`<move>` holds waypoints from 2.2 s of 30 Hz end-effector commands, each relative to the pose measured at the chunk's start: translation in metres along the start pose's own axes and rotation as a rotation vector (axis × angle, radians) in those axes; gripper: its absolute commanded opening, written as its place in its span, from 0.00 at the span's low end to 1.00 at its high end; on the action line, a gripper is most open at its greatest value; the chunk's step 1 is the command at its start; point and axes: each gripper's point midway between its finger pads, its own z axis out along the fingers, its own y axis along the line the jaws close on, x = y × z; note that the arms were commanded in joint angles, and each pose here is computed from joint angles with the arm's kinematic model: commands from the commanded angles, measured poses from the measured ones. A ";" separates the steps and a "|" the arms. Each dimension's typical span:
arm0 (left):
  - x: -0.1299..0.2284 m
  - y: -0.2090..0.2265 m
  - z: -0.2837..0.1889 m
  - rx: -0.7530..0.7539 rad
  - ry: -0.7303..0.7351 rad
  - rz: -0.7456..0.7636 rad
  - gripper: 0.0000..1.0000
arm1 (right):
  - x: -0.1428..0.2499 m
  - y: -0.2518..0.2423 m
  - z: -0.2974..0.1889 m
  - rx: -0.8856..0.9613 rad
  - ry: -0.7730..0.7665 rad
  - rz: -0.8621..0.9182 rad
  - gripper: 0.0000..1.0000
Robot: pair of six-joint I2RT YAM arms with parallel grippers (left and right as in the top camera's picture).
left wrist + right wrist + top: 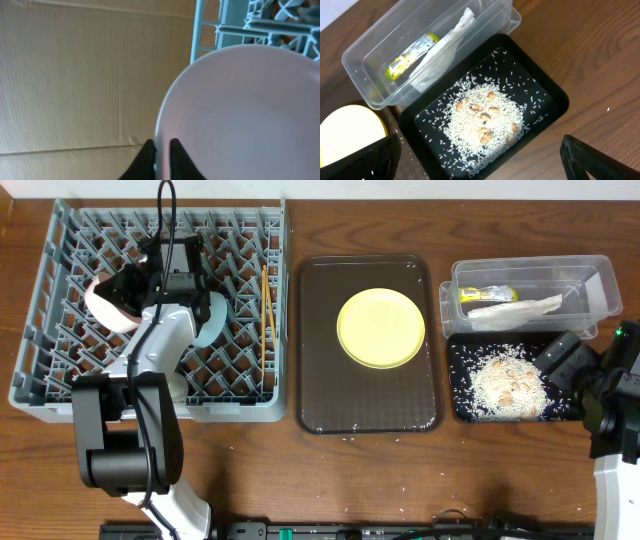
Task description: Sort waste into correct bins and load items into the dishwasher
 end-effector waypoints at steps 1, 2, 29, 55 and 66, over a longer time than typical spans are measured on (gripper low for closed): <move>0.003 -0.029 0.001 0.087 -0.017 -0.064 0.07 | -0.002 -0.003 0.000 0.011 -0.005 0.017 0.99; 0.004 -0.029 0.000 0.088 -0.016 -0.060 0.07 | -0.002 -0.003 0.000 0.011 -0.005 0.017 0.99; -0.031 -0.030 -0.003 0.098 -0.202 0.547 0.07 | -0.002 -0.003 0.000 0.011 -0.005 0.017 0.99; -0.018 0.028 -0.003 0.155 -0.251 0.222 0.07 | -0.002 -0.003 0.000 0.011 -0.005 0.017 0.99; -0.020 0.018 -0.004 0.180 -0.292 0.357 0.07 | -0.002 -0.003 0.000 0.011 -0.005 0.017 0.99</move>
